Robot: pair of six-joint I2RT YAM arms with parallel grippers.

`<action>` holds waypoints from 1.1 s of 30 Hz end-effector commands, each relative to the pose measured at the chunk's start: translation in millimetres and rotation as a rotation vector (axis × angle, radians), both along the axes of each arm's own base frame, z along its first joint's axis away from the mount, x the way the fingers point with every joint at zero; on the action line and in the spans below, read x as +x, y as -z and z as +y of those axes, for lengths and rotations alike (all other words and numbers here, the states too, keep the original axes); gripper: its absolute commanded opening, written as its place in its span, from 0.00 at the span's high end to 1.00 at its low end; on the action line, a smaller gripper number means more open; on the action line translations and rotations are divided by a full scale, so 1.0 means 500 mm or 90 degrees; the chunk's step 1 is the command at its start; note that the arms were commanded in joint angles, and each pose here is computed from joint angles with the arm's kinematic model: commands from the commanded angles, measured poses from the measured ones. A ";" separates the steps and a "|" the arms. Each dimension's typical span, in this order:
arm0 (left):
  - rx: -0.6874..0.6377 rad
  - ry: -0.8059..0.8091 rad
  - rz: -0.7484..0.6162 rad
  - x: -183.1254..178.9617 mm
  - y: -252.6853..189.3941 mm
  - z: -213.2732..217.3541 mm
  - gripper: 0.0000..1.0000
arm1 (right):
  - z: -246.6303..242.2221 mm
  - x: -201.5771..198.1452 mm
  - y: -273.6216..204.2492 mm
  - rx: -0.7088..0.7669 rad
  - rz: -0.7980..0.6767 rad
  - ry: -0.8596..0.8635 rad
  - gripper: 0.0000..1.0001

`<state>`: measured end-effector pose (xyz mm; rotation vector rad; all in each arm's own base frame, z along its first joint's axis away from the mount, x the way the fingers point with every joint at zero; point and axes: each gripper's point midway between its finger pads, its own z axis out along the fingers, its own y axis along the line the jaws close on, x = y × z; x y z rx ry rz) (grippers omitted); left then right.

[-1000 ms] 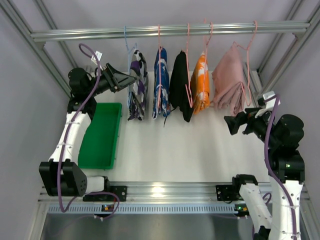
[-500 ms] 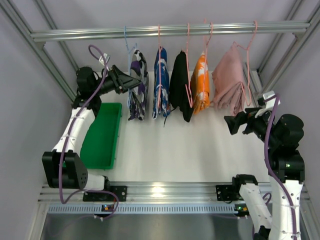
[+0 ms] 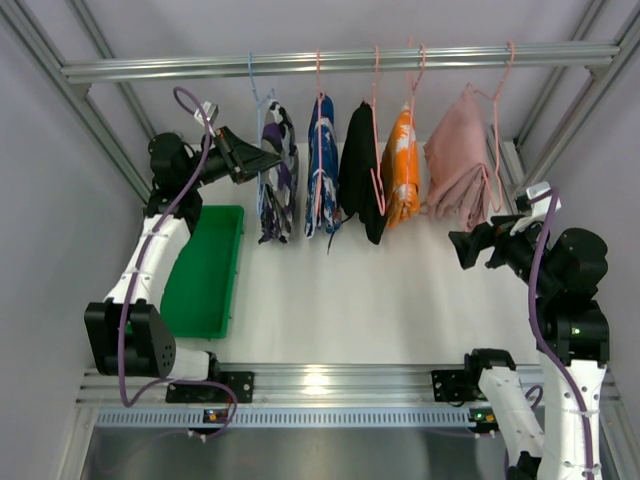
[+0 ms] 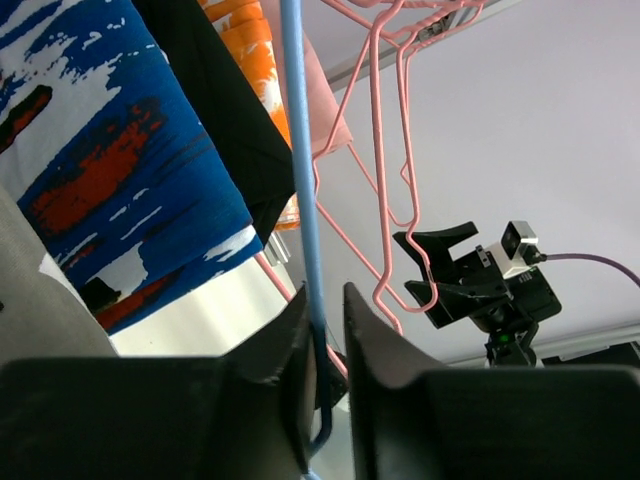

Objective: Remove the trousers from the hanger

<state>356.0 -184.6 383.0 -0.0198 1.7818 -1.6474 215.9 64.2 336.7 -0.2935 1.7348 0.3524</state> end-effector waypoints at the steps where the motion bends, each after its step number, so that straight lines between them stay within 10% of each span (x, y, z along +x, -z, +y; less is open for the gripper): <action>1: -0.011 0.015 -0.058 -0.024 -0.045 -0.003 0.83 | 0.000 -0.005 -0.020 -0.005 -0.021 0.001 0.00; 7: -0.017 0.015 -0.066 -0.028 -0.064 -0.003 1.00 | -0.001 -0.004 -0.020 -0.007 -0.023 0.001 0.01; 33: 0.046 -0.046 -0.326 -0.165 -0.231 0.017 1.00 | 0.044 -0.020 -0.073 0.062 -0.065 -0.065 0.00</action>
